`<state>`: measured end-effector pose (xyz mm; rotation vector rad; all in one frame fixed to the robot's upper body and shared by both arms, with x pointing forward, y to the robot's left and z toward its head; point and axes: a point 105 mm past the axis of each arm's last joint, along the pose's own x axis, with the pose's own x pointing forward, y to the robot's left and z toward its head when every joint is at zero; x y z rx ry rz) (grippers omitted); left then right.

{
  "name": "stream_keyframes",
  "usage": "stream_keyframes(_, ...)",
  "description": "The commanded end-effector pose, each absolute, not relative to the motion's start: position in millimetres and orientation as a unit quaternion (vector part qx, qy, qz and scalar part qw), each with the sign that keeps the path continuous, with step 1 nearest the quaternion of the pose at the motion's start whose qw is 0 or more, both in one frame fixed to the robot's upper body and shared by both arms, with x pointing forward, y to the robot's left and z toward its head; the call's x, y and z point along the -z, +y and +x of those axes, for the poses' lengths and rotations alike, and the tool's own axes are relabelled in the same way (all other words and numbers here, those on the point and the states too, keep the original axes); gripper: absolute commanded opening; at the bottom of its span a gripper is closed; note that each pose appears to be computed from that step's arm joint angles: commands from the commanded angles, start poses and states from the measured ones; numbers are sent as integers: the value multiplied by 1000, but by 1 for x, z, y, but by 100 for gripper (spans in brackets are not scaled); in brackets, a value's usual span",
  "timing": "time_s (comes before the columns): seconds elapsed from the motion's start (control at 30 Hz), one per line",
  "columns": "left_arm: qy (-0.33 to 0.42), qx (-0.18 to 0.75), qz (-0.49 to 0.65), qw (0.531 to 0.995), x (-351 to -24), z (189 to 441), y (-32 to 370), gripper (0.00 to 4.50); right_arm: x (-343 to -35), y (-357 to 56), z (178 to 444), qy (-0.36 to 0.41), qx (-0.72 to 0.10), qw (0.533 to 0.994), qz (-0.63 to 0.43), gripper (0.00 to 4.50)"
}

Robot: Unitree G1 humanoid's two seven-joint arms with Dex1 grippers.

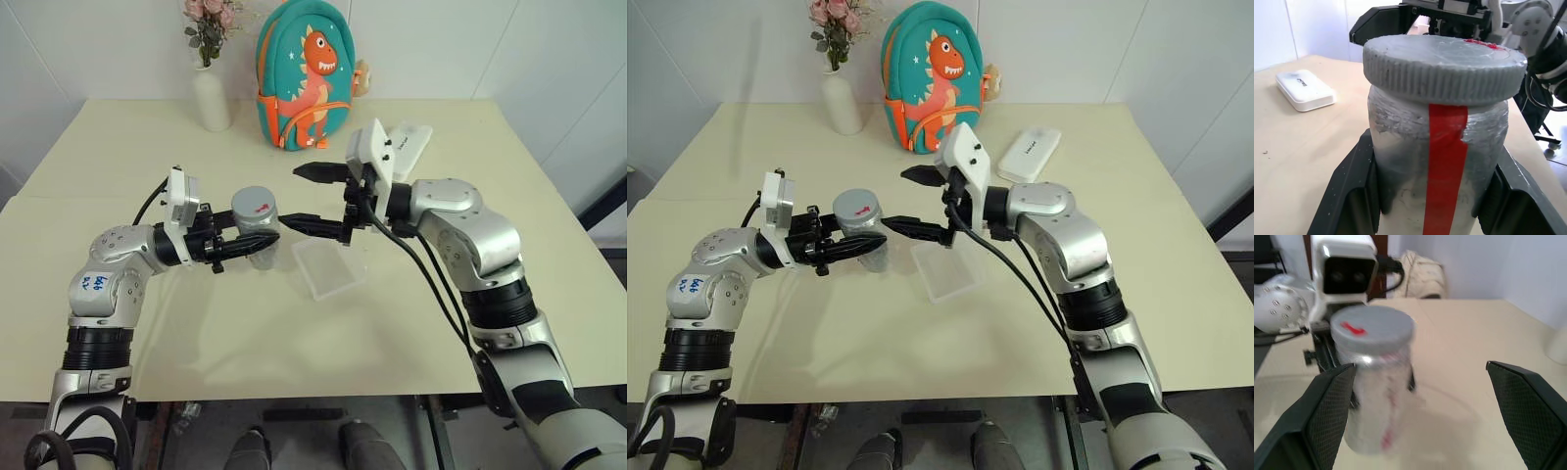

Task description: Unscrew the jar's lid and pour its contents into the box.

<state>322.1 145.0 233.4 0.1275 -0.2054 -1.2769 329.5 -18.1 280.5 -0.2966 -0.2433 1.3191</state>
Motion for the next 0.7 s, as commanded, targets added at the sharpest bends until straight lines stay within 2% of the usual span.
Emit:
stream_keyframes(0.03, -123, 600, 68, 787, -245, 317, 145, 200, -296, -17, 306, -143, -638, 743, -140, 446)
stream_keyframes(0.27, -125, 615, 65, 776, -244, 318, 140, 200, -306, -10, 287, -159, -658, 727, -113, 446)
stream_keyframes(0.43, -135, 632, 69, 760, -247, 318, 132, 200, -313, 4, 288, -169, -653, 734, -76, 446)
stream_keyframes(0.7, -140, 652, 80, 741, -248, 315, 122, 200, -307, 25, 296, -165, -654, 734, -79, 446)
